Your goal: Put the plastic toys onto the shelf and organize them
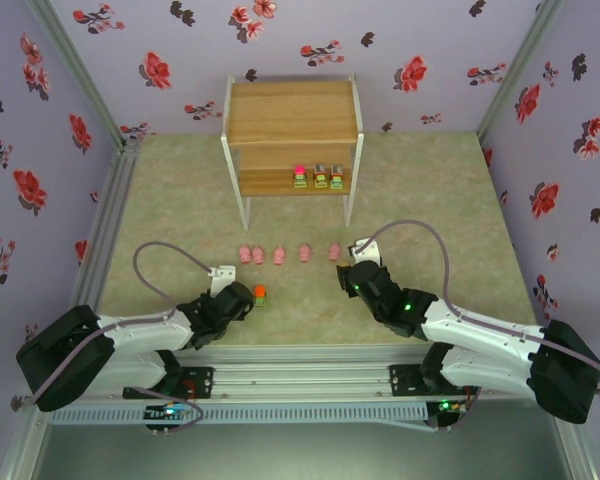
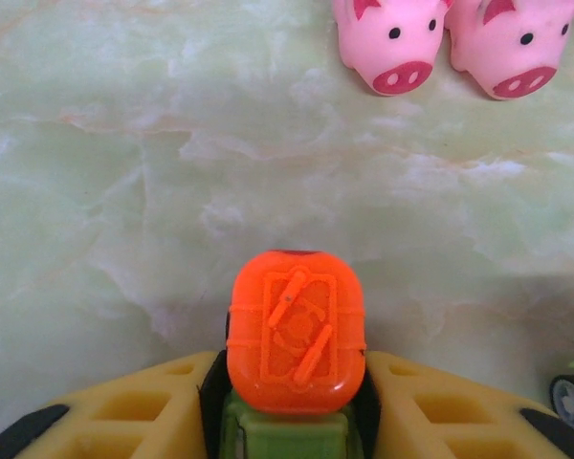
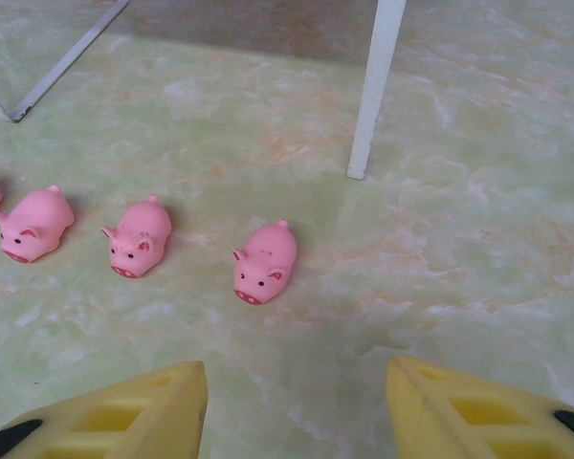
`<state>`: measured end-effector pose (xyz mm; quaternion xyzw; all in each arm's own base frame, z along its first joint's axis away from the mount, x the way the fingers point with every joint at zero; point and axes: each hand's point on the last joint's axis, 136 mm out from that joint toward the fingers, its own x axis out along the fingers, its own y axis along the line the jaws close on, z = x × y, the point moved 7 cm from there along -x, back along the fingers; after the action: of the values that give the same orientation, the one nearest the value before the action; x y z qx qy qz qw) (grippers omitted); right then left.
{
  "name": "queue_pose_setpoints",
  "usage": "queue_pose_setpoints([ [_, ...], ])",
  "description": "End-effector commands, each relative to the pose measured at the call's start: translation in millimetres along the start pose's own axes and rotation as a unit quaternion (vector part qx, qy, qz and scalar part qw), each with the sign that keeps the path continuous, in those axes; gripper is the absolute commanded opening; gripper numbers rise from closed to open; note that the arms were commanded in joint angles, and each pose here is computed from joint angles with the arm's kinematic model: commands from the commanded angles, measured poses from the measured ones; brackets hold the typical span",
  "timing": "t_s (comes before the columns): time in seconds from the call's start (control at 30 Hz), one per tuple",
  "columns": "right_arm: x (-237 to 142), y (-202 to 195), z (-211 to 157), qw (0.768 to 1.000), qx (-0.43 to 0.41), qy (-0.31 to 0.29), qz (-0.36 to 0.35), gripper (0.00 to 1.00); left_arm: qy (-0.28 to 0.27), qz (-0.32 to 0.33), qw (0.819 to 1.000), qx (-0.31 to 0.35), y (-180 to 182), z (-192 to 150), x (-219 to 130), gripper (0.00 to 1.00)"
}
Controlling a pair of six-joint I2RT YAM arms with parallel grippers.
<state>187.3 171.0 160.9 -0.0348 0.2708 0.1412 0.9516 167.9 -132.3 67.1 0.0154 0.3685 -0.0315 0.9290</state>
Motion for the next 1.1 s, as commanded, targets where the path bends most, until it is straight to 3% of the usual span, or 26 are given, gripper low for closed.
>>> queue_pose_setpoints([
  [0.0, 1, -1, 1, 1.000, 0.001, -0.002, -0.003, 0.34, 0.006, 0.018, 1.000, -0.004, 8, -4, 0, 0.41],
  [0.5, 1, -2, 2, 1.000, 0.003, -0.005, -0.008, 0.34, -0.005, 0.008, 1.000, -0.008, 6, 12, -14, 0.28],
  [1.07, 4, -3, 5, 1.000, 0.013, -0.011, -0.008, 0.32, -0.037, -0.012, 0.999, -0.003, -21, 77, -42, 0.25],
])
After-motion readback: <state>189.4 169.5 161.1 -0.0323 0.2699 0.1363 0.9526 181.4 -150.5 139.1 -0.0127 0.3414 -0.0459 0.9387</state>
